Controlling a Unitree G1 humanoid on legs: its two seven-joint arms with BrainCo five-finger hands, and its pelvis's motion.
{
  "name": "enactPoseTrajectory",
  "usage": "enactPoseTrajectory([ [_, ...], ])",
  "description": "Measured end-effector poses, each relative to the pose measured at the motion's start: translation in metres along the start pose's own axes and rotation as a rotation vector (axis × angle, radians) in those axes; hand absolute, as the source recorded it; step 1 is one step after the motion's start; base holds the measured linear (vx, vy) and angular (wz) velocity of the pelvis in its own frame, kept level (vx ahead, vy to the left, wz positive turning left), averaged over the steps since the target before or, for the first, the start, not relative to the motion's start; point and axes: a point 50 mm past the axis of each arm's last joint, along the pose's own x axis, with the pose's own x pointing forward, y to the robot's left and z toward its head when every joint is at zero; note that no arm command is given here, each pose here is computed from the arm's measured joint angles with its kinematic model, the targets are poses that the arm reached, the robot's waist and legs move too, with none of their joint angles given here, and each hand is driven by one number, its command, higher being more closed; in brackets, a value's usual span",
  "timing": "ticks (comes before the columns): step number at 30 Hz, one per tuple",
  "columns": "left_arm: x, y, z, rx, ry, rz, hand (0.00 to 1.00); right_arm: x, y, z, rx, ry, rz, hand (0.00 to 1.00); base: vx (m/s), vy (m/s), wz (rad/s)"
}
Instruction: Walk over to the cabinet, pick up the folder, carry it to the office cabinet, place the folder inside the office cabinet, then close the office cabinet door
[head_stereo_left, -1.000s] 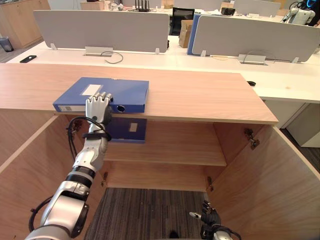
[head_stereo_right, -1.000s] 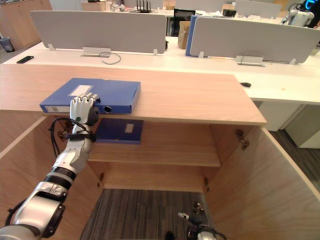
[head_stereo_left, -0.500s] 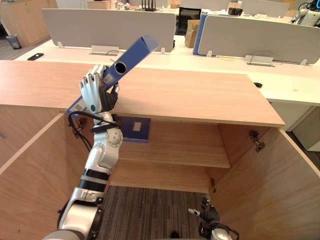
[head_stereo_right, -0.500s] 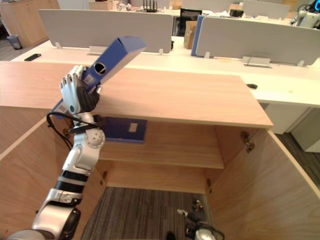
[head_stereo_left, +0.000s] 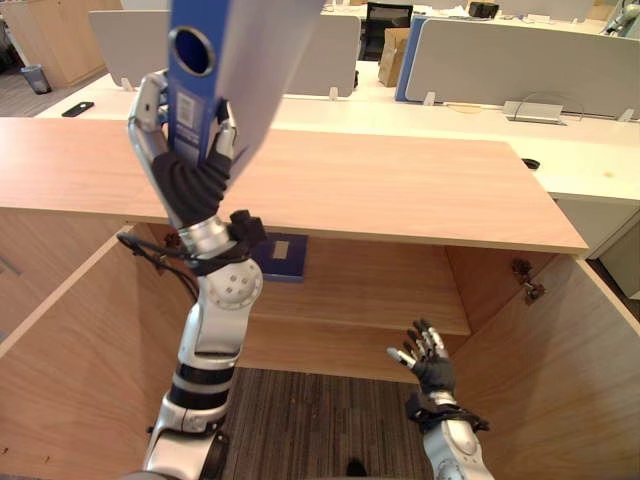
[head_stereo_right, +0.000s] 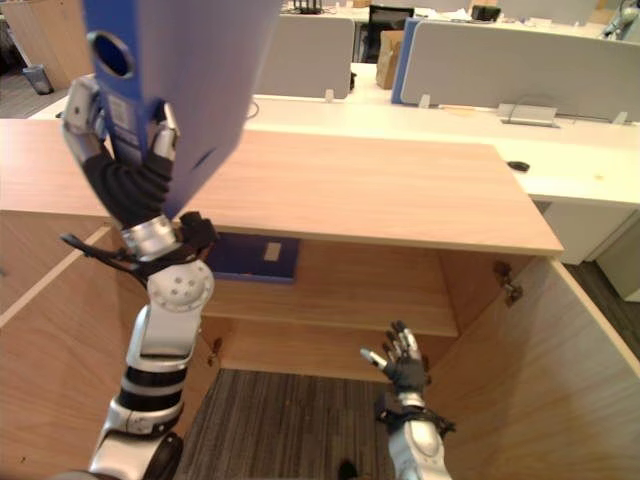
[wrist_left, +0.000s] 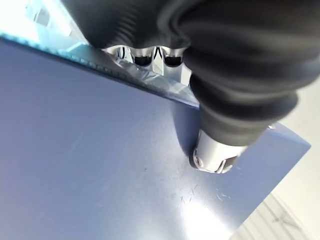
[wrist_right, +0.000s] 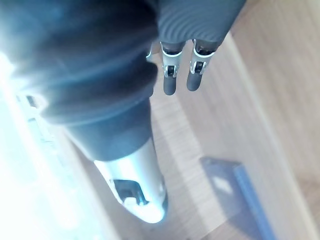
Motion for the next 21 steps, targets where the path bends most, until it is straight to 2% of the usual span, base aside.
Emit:
enactPoseTrajectory([
  [5,-0.004,0.029,-0.015,-0.394,0.202,0.048,1.0,-0.007,-0.007,0.046,0.245,-0.227,0.049,0.0,-0.04,-0.02,-0.01],
  [8,-0.007,0.048,-0.023,-0.55,0.266,0.086,1.0,-0.014,-0.014,0.07,0.329,-0.352,0.081,0.0,-0.03,-0.013,-0.01],
  [15,-0.01,0.055,-0.027,-0.711,0.295,0.015,1.0,-0.012,0.004,0.121,0.367,-0.588,0.276,0.0,0.0,-0.007,-0.02],
  [19,-0.01,0.049,-0.032,-0.76,0.31,-0.081,1.0,0.004,0.026,0.156,0.281,-0.692,0.425,0.0,0.0,0.0,0.0],
  [21,-0.012,0.044,-0.041,-0.759,0.344,-0.127,1.0,0.012,0.036,0.173,0.174,-0.725,0.484,0.0,0.0,0.0,0.0],
])
